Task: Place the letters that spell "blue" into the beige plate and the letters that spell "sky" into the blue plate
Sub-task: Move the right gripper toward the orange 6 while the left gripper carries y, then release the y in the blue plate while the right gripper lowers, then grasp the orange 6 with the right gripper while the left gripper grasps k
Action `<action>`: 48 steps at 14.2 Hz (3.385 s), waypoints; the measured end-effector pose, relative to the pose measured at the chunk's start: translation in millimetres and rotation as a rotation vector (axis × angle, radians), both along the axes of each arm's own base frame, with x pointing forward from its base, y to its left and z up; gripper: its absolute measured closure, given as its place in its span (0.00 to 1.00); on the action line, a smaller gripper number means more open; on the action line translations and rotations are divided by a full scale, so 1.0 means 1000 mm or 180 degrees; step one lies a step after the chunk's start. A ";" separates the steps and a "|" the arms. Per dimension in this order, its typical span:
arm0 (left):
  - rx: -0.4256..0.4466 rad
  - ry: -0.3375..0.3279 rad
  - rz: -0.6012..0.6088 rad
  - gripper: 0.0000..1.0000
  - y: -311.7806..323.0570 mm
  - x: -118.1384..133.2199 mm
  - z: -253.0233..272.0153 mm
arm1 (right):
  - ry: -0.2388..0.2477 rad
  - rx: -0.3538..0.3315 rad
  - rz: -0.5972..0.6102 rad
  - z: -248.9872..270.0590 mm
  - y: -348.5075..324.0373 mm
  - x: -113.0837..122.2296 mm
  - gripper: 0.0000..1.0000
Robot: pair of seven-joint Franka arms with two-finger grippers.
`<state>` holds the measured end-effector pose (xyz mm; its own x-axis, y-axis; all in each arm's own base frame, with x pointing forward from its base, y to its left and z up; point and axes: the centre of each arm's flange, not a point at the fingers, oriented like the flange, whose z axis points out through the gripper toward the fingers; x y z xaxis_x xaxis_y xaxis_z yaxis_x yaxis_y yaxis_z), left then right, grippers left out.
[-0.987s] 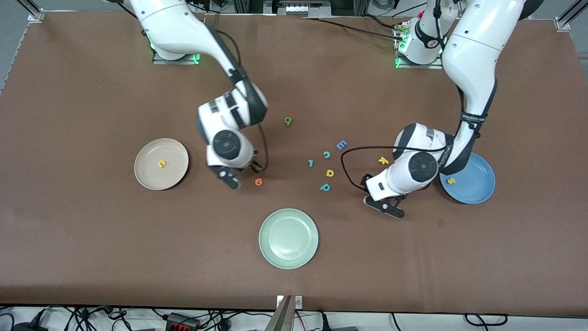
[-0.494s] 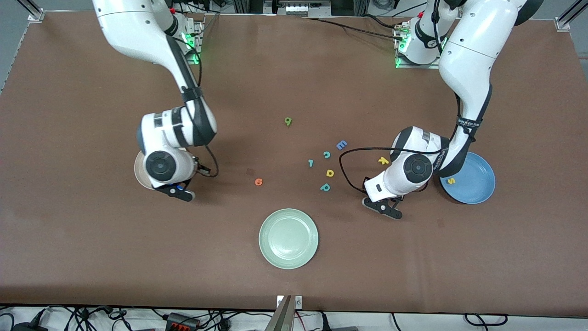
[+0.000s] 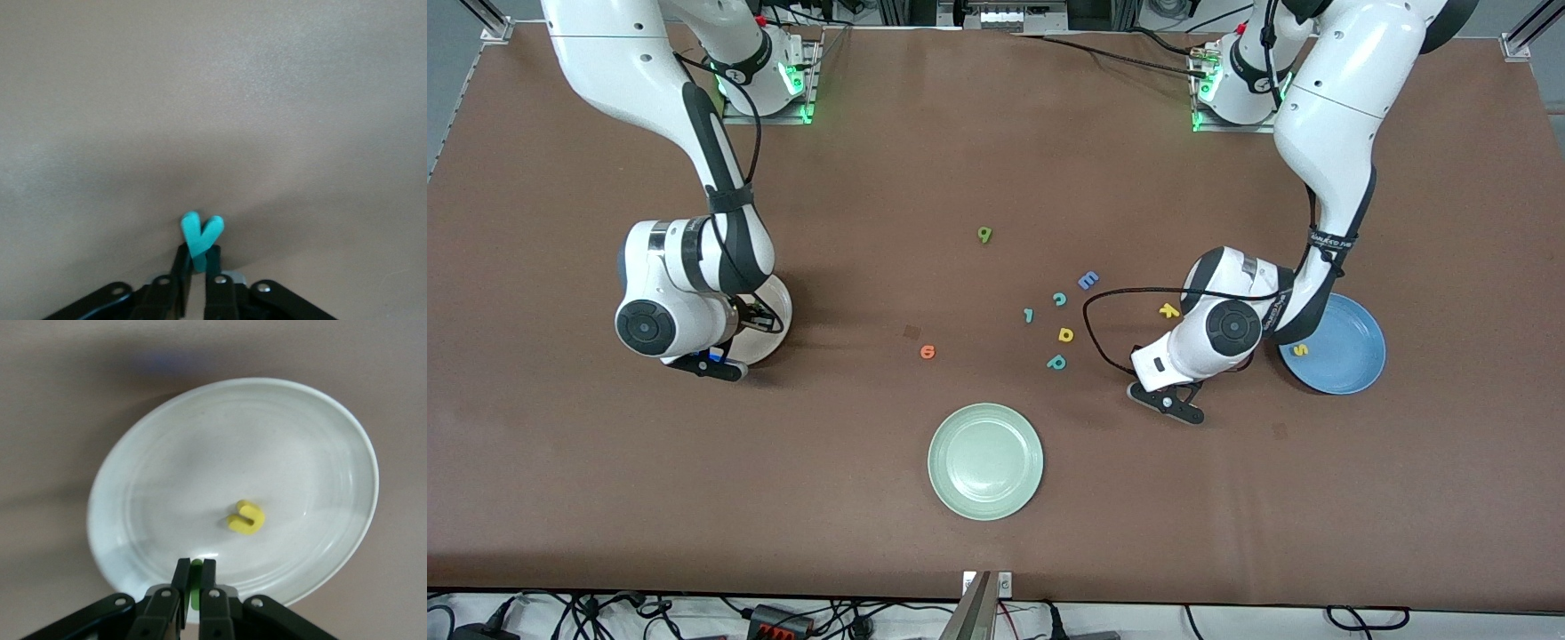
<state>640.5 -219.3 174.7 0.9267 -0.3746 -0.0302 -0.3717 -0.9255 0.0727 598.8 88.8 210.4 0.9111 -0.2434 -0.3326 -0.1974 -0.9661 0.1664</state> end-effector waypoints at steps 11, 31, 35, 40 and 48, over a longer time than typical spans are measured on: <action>0.0315 0.0757 0.0403 0.89 0.140 0.011 0.082 | -0.0528 0.0184 0.0151 0.058 0.051 0.015 0.07; 0.0077 0.1054 -0.0332 0.00 0.100 -0.043 0.055 | -0.1107 0.0416 0.0973 -0.026 0.314 0.001 0.27; -0.0001 0.0843 -0.0298 0.00 0.067 -0.066 0.038 | -0.1069 0.0393 0.0975 -0.034 0.312 -0.001 0.48; -0.0050 0.0690 -0.0422 0.00 0.042 -0.088 0.017 | -0.1082 0.0398 0.0964 -0.032 0.312 0.002 0.70; -0.0028 0.0252 -0.0651 0.00 0.046 -0.117 -0.015 | -0.0723 0.0371 0.0923 0.009 0.218 0.037 0.72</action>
